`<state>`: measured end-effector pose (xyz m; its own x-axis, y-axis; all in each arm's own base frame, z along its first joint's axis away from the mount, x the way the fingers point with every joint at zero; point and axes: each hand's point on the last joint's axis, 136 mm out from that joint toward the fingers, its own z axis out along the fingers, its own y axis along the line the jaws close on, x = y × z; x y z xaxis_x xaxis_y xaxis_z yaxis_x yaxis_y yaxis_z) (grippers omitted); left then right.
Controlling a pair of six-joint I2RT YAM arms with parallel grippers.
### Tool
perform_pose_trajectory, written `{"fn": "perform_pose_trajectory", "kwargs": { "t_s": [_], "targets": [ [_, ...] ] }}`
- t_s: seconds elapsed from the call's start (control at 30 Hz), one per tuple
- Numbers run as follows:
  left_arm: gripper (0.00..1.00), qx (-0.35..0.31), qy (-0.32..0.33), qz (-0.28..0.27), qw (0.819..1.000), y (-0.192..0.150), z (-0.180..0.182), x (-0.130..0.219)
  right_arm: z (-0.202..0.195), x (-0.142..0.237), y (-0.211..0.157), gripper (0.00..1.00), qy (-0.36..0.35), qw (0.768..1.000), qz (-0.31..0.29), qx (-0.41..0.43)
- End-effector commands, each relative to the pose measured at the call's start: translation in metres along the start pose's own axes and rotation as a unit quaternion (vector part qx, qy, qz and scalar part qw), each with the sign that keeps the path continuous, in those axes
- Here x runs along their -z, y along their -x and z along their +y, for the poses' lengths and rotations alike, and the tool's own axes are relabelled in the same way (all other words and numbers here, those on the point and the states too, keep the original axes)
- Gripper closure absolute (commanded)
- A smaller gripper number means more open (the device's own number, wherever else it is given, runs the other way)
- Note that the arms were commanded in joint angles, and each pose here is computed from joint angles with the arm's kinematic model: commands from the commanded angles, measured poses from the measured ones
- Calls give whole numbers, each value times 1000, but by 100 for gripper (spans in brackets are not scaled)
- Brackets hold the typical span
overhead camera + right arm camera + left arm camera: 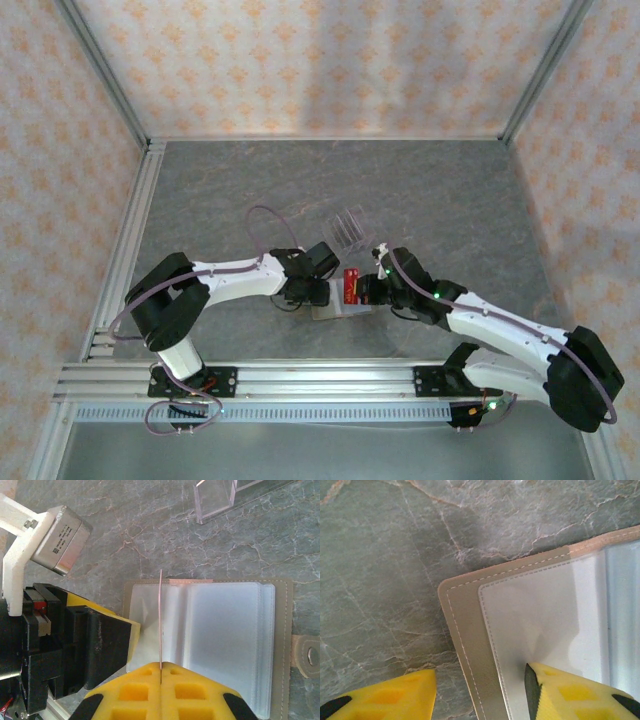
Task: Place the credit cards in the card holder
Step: Insert the credit card into the card slot.
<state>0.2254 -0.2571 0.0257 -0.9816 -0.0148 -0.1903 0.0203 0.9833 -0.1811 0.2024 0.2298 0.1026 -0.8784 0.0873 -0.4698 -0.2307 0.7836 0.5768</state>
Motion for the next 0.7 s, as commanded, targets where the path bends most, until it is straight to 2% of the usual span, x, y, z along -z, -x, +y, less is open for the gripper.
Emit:
{"fn": "perform_pose_trajectory", "kwargs": {
  "t_s": [0.0,0.23,0.67],
  "targets": [
    [51,5,23,3,1000,-8,11,-5,4,1,12,96,18,999,-35,3],
    [56,2,23,7,1000,-12,14,-7,-2,-6,12,96,25,999,-48,-3],
    [64,-2,19,10,1000,-13,11,-6,-2,-24,11,96,31,999,-33,-1]
  ]
}}
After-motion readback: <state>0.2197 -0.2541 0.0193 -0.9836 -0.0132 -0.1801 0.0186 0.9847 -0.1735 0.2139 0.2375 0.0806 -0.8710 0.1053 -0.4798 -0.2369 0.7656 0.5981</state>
